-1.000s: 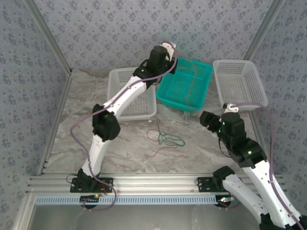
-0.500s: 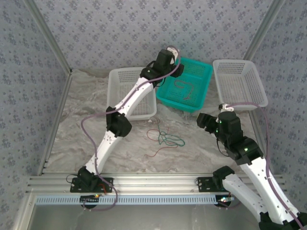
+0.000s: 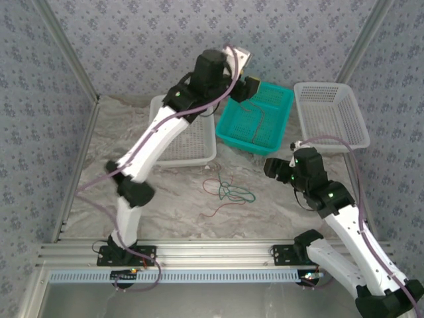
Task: Untangle the cables
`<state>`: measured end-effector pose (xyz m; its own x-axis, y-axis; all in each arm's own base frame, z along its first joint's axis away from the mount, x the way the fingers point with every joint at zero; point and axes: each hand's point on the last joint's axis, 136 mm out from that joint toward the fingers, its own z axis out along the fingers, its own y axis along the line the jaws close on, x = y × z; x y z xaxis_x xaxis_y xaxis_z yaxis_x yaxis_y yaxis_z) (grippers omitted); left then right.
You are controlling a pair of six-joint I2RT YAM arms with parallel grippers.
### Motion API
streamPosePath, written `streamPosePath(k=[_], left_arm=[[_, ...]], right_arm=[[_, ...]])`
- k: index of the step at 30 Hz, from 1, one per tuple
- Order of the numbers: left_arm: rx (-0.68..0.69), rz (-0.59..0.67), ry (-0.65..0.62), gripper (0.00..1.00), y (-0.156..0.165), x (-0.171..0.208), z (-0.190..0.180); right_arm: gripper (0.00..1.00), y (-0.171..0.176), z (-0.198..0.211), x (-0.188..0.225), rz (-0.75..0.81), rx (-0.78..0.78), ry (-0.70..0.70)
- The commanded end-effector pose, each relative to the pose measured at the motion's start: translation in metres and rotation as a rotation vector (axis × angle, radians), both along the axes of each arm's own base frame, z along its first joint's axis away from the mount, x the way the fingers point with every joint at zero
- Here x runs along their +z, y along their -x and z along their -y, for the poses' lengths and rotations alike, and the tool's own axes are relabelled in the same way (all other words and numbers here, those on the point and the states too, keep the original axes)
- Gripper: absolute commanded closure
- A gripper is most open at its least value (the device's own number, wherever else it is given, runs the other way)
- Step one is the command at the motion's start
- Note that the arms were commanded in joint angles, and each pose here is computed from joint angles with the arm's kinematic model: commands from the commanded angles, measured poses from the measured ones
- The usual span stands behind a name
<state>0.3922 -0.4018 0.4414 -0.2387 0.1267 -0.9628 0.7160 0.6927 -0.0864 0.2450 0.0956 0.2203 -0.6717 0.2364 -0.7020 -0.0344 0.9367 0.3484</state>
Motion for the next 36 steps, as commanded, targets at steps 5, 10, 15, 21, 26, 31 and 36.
streamPosePath(k=[5,10,15,21,26,31,36], left_arm=[[0.082,-0.061,0.090,0.39,0.024,-0.052,-0.081],[0.129,-0.183,0.116,0.39,0.070,-0.097,-0.112],[0.221,-0.407,0.139,0.40,0.097,-0.179,-0.127],[0.329,-0.622,0.073,0.42,0.117,-0.286,-0.142],[0.348,-0.732,0.077,0.42,0.122,-0.324,-0.134],[0.381,-0.804,-0.010,0.42,0.124,-0.354,-0.122],[0.458,-0.831,-0.120,0.45,0.119,-0.381,-0.119]], right_arm=[[0.19,-0.004,-0.015,-0.011,-0.021,0.079,-0.012],[0.18,-0.012,-0.026,-0.026,-0.033,0.102,-0.046],[0.18,-0.012,-0.054,-0.038,-0.081,0.210,-0.092],[0.15,0.002,-0.091,-0.059,-0.112,0.353,-0.047],[0.04,0.012,-0.116,-0.086,-0.119,0.443,0.033],[0.02,0.016,-0.129,-0.115,-0.184,0.467,0.091],[0.02,0.015,-0.128,-0.130,-0.227,0.434,0.149]])
